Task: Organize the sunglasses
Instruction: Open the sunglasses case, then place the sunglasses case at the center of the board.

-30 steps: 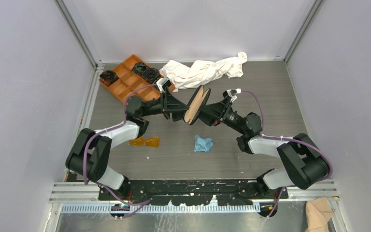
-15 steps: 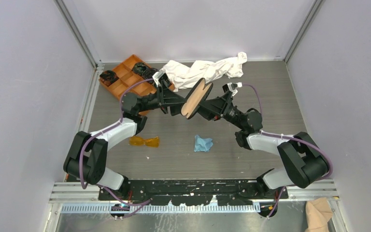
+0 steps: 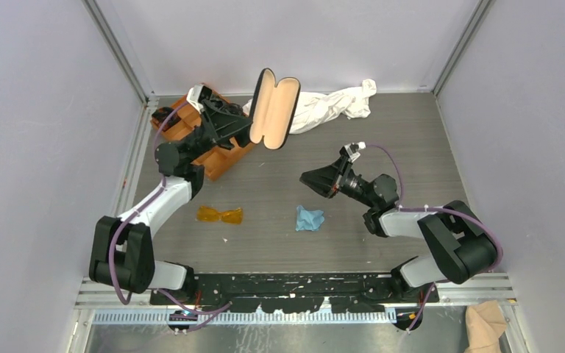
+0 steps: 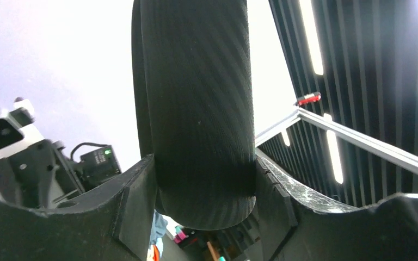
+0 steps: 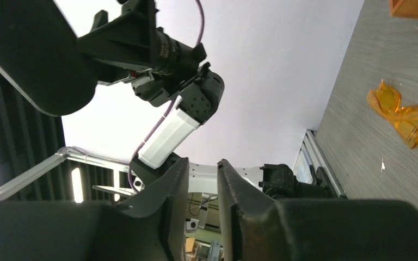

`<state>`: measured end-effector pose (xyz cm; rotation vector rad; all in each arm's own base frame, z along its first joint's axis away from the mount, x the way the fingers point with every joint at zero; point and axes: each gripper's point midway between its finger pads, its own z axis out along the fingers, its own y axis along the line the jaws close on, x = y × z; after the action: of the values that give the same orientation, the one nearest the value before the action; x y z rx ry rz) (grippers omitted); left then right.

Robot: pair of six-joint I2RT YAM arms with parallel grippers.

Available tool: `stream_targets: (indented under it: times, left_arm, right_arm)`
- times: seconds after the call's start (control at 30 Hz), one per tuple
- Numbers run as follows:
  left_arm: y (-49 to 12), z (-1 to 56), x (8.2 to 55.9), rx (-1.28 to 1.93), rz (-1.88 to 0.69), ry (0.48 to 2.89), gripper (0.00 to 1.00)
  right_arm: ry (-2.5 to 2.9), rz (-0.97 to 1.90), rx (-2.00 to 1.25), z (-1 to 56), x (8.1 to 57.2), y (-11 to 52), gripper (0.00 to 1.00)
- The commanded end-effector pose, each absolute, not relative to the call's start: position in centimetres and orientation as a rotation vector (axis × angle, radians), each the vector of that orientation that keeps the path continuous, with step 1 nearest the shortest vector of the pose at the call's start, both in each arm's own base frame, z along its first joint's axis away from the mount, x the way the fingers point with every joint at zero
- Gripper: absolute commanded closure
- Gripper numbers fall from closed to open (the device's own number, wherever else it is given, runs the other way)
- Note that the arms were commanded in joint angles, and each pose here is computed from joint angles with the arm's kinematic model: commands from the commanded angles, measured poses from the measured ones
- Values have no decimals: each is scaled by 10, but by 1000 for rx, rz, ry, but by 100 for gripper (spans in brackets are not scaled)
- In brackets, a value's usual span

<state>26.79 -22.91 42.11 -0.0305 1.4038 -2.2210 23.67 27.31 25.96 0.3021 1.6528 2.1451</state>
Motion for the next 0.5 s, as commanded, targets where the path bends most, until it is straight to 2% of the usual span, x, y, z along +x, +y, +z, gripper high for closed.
stream_targets:
  times: [0.0, 0.1, 0.23, 0.37, 0.47]
  left_arm:
    - [-222, 452, 246, 98, -2213, 1250, 100]
    - [-228, 440, 249, 122, -2164, 1316, 100]
    - [-237, 399, 260, 107, -1956, 1541, 100]
    - [-237, 334, 276, 39, -1677, 1818, 100]
    - [-243, 300, 282, 53, -1595, 1945, 100]
  right_arm:
    - [1625, 2145, 212, 268, 229, 273, 61]
    - [1639, 2146, 199, 271, 230, 273, 50]
    - [1774, 2019, 287, 249, 242, 272, 47]
    - [1999, 1698, 370, 211, 248, 260, 44]
    - [2154, 1325, 395, 183, 244, 228, 39]
